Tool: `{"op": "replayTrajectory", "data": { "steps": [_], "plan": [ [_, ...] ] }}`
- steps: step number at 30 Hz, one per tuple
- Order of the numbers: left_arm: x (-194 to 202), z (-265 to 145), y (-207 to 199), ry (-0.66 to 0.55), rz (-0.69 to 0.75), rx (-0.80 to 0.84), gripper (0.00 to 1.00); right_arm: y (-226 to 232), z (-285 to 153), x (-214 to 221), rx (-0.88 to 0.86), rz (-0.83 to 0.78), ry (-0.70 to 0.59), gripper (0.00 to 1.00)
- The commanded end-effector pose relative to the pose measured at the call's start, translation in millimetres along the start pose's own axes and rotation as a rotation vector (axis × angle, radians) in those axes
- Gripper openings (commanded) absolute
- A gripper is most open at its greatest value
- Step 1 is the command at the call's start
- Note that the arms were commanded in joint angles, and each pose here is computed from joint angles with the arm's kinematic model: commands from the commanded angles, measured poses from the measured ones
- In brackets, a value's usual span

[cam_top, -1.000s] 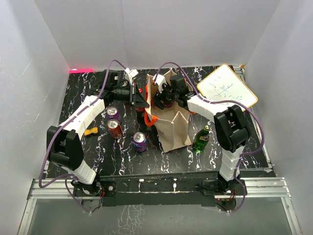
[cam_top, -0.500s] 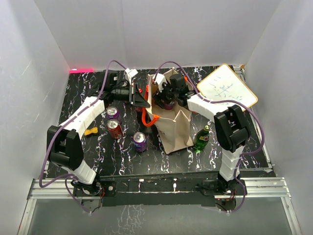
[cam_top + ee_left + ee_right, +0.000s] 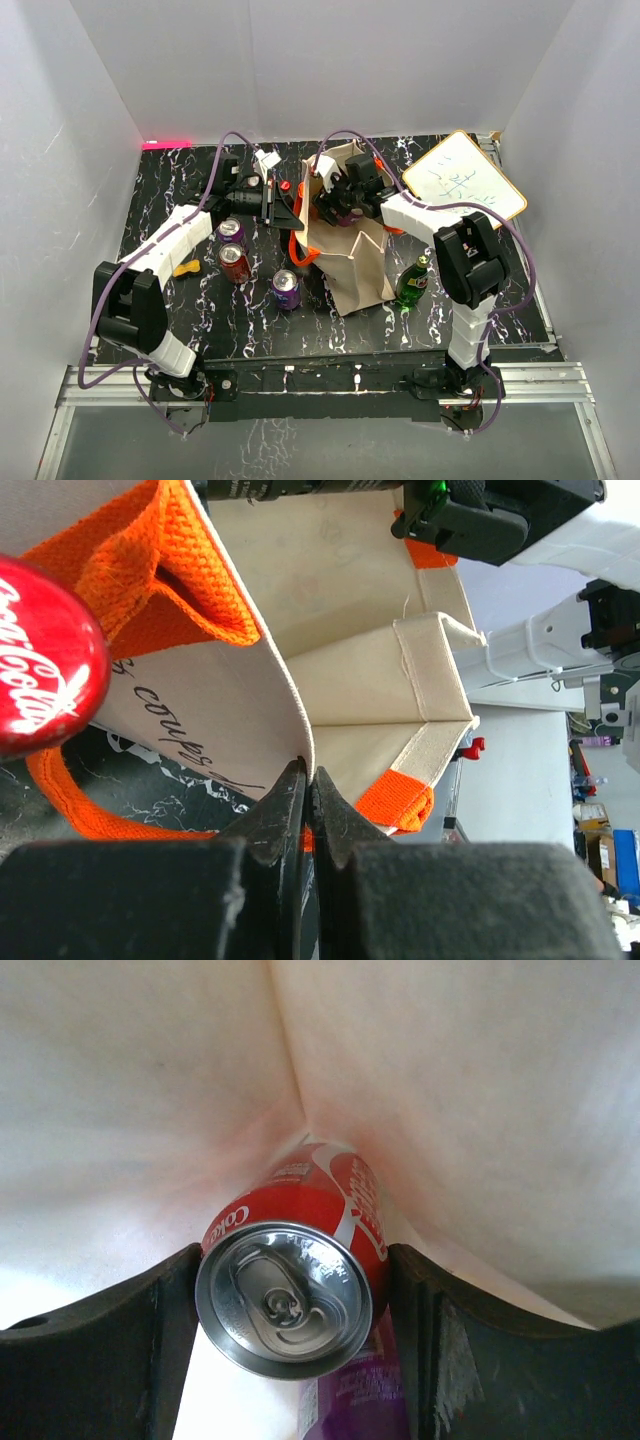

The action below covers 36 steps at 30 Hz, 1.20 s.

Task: Place the beverage into the canvas bag
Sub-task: Adjust the drink in the canvas bag.

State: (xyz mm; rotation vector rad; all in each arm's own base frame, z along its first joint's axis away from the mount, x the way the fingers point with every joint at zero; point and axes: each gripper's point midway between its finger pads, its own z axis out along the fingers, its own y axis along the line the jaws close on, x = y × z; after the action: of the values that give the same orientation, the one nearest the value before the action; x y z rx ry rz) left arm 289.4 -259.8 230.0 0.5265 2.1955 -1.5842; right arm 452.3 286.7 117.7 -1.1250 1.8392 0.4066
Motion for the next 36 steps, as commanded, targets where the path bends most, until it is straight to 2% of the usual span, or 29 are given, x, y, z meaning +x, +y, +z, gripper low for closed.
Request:
{"op": "replayTrajectory", "data": {
  "steps": [1, 18, 24, 30, 36],
  "plan": [
    [12, -12, -34, 0.027, 0.062, 0.098, 0.0, -23, 2, 16, 0.072, 0.016, 0.054, 0.64],
    [16, -8, -18, 0.023, 0.054, 0.057, 0.0, -20, -8, -2, 0.057, 0.018, 0.017, 0.8],
    [17, -7, -12, 0.022, 0.052, 0.032, 0.0, -14, -15, -21, 0.018, 0.026, -0.026, 0.8],
    [21, -5, 20, 0.009, 0.058, -0.109, 0.0, 12, -42, -49, -0.094, 0.029, -0.107, 0.81],
    [36, 1, 39, 0.04, 0.004, -0.137, 0.0, 39, -72, -45, -0.17, 0.069, -0.086, 0.81]
  ]
}}
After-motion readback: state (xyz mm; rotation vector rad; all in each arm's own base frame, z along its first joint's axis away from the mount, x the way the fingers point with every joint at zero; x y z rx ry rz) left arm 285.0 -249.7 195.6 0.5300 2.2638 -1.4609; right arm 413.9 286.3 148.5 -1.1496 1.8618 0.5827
